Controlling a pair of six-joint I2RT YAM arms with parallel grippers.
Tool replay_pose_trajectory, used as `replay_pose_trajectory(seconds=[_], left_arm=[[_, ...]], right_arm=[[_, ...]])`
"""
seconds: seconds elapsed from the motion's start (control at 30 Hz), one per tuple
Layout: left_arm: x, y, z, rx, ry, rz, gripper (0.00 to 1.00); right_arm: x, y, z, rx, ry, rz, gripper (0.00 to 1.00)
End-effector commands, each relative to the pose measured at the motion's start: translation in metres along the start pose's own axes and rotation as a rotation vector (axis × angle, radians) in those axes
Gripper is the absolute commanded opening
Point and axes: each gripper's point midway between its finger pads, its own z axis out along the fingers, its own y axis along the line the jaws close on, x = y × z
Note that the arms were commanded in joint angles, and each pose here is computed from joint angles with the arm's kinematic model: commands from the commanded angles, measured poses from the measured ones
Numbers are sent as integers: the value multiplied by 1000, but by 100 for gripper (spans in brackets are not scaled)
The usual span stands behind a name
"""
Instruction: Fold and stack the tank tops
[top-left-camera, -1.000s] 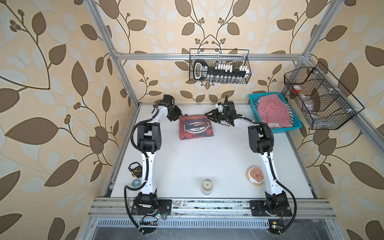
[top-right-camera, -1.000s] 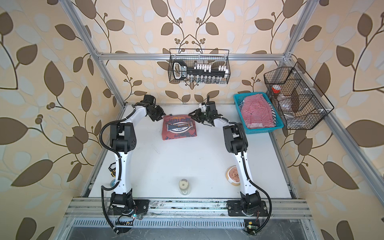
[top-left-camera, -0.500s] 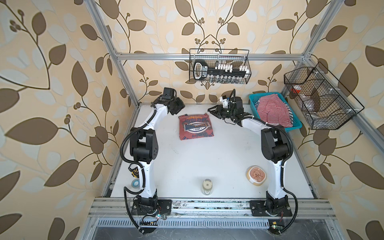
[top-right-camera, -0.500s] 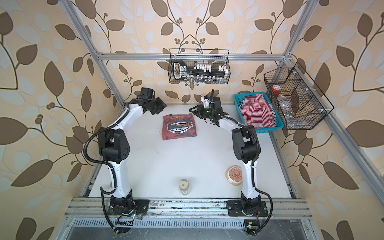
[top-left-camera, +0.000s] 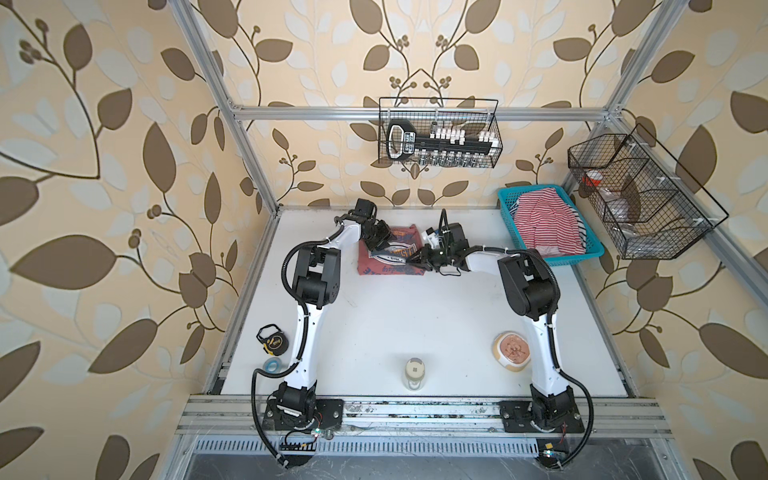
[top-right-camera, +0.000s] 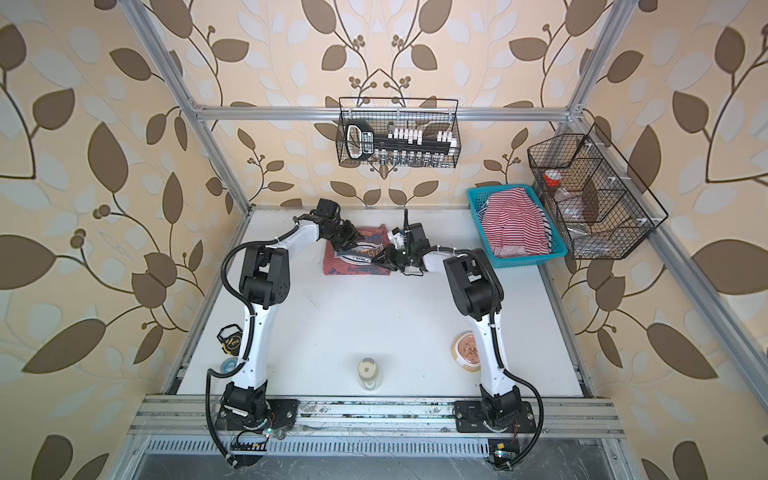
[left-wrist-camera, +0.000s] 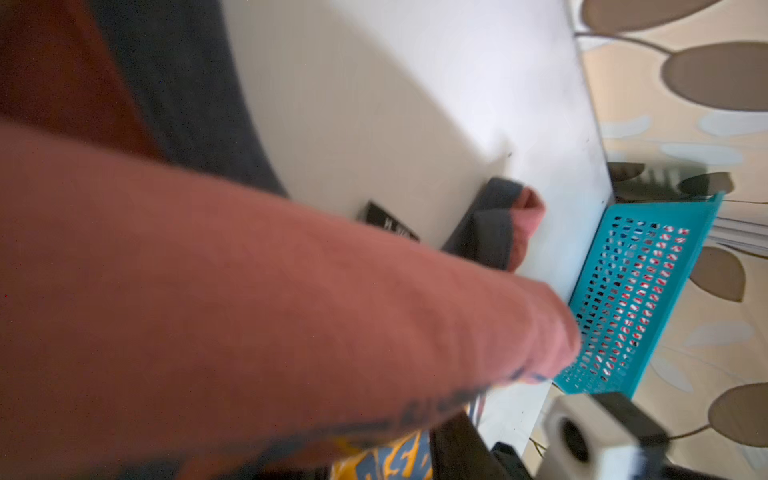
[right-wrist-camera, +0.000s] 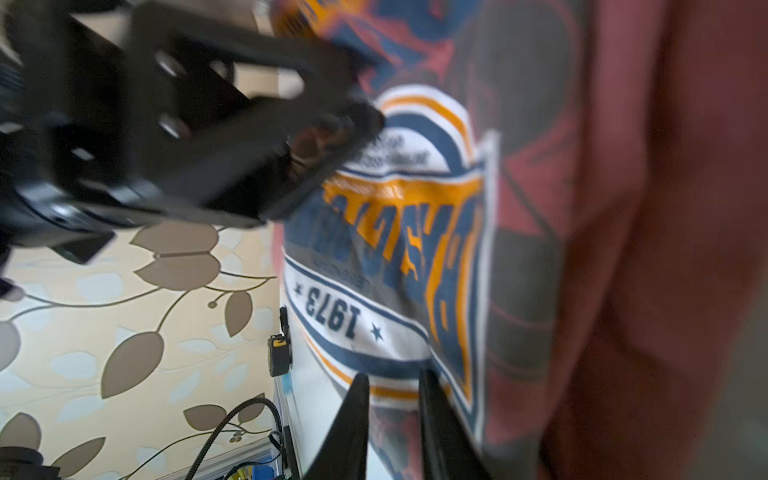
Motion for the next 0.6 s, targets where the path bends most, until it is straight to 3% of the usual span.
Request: replay_pose_trajectory(seconds=[0.0,0.2,0.37,0.57], left_arm=[[-13,-11,2,50,-6,2,39],[-20,-17,1,75,-23,7,43],[-45,-13,-5,85,-67,-16,43],[-79,-39,-50,158,-162,9,44]], right_arm=[[25,-25,1,70,65,5,23],[48,-46,0,129,125,21,23],[54,-49,-4,147,144,16,23],[48,-26,-12,115,122,-21,26]])
